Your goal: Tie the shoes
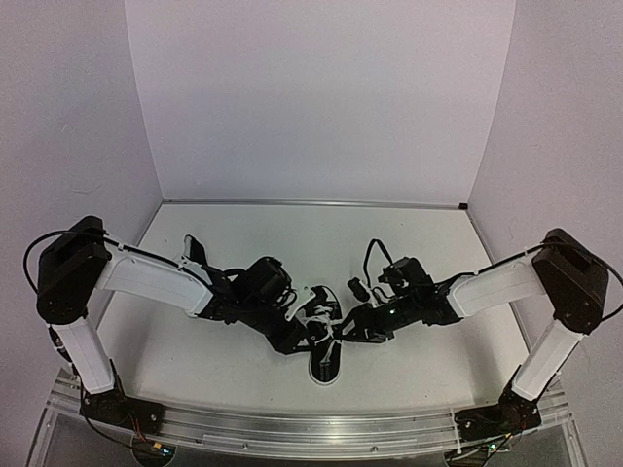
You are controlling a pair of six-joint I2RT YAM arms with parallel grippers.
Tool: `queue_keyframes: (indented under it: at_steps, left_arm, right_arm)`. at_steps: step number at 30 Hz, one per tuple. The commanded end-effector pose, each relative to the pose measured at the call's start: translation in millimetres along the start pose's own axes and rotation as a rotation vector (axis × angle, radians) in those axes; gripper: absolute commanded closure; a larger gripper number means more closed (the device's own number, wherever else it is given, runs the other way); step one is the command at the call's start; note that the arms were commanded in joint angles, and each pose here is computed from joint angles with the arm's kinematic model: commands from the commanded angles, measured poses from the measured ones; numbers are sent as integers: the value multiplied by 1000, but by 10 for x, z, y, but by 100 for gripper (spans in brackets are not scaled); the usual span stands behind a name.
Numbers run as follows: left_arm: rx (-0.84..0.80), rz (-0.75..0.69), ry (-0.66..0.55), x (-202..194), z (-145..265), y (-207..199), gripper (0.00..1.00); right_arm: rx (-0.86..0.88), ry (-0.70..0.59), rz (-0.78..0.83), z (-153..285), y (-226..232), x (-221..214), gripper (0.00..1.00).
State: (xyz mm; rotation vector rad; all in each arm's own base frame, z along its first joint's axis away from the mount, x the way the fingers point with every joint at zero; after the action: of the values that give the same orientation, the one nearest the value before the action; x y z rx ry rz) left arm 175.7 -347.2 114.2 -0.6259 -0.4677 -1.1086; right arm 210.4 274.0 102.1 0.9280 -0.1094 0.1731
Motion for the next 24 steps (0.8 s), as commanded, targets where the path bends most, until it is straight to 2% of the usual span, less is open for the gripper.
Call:
queue_keyframes:
  at_steps: [1,5,13,17,21,24]
  left_arm:
    - [-11,-32,-38,179,-25,10,59]
    - [-9,-27,-29,151,-78,41,65]
    - [-20,1,-30,108,-61,107,84]
    - [-19,7,-38,105,-28,120,91]
    - [-22,6,-44,112,-15,116,100]
    - [-22,6,-47,117,4,109,100]
  right_arm:
    - [10,4,53,-106,88,75,51]
    - [7,17,54,-152,74,70,56]
    - [18,29,55,-129,85,25,70]
    - [16,43,52,-148,55,-3,71]
    - [12,47,54,-158,45,-16,84]
    - [19,42,56,-125,69,-24,93]
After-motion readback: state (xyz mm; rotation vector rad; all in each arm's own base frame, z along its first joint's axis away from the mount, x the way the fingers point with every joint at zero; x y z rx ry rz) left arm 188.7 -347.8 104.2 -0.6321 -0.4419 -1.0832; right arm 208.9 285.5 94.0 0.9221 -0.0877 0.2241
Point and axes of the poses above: each gripper's point midway between its finger pads, its own z axis back along the fingers, its own y axis along the line the jaws close on, x = y × z, the point moved 8 cm from there along z, back along the fingers, and after that the axes turned 10 degrees about -z, right-handed, at the moved point
